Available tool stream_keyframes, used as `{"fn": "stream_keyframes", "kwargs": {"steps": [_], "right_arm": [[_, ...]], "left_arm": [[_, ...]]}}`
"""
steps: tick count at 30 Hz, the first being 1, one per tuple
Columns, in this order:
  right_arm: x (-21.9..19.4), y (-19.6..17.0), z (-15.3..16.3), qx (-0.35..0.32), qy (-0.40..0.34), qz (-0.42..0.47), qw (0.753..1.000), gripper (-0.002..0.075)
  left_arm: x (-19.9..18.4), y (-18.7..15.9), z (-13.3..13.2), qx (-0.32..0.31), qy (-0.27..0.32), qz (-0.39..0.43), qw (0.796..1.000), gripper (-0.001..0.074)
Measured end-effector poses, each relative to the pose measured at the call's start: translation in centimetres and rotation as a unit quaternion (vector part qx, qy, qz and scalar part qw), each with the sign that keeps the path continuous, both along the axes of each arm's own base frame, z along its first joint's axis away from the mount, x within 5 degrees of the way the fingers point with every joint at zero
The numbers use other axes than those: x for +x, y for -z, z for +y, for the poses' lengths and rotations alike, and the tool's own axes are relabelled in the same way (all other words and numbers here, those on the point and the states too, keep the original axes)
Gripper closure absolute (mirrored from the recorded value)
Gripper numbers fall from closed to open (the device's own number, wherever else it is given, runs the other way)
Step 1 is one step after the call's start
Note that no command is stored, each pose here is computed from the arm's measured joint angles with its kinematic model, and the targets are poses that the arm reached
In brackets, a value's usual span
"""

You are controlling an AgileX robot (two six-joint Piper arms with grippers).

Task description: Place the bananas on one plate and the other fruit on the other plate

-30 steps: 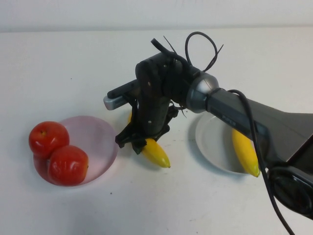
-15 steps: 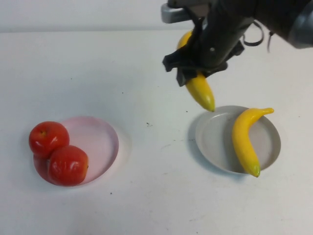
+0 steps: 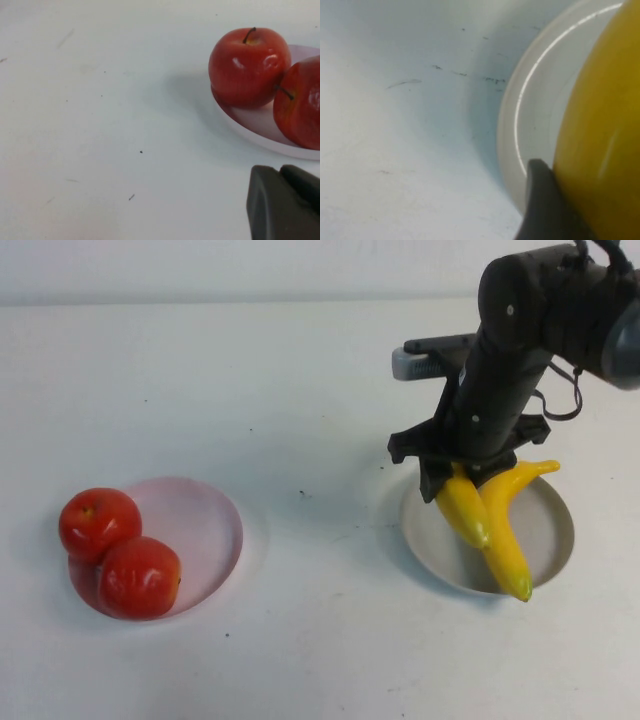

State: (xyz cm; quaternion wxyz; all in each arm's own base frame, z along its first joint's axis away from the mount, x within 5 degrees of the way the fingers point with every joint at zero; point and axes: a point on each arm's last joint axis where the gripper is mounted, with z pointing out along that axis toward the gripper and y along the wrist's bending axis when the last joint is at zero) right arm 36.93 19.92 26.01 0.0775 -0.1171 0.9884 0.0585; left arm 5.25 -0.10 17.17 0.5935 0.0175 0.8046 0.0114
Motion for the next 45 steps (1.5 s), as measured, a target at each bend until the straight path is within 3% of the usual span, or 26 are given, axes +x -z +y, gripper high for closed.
{"fn": "stream_keyframes", "kwargs": {"steps": [6, 11, 18, 25, 31, 37, 40, 45], "right_arm": [[0.9, 3.5, 0.5, -0.017, 0.001, 0.035, 0.999, 0.0418], [1.0, 4.2, 0.6, -0.020, 0.002, 0.042, 0.999, 0.0413], [1.0, 4.2, 0.6, -0.020, 0.003, 0.041, 0.999, 0.0221], [1.0, 4.2, 0.6, -0.019, 0.003, 0.042, 0.999, 0.0225], [0.3, 1.3, 0.5, 0.013, 0.002, 0.020, 1.000, 0.0375], [-1.4, -3.4, 0.0, 0.042, -0.049, -0.033, 0.997, 0.0670], [-2.9, -5.6, -0.6, 0.056, -0.060, -0.053, 0.995, 0.0720], [-7.5, -8.1, -2.5, 0.065, -0.076, -0.066, 0.993, 0.0737]], "left_arm": [[0.0, 0.0, 0.0, 0.000, 0.000, 0.000, 1.000, 0.0731], [0.0, 0.0, 0.0, 0.000, 0.000, 0.000, 1.000, 0.0731], [0.0, 0.0, 0.0, 0.000, 0.000, 0.000, 1.000, 0.0731], [0.0, 0.0, 0.0, 0.000, 0.000, 0.000, 1.000, 0.0731], [0.0, 0.0, 0.0, 0.000, 0.000, 0.000, 1.000, 0.0731], [0.0, 0.0, 0.0, 0.000, 0.000, 0.000, 1.000, 0.0731], [0.0, 0.0, 0.0, 0.000, 0.000, 0.000, 1.000, 0.0731], [0.0, 0.0, 0.0, 0.000, 0.000, 0.000, 1.000, 0.0731]]}}
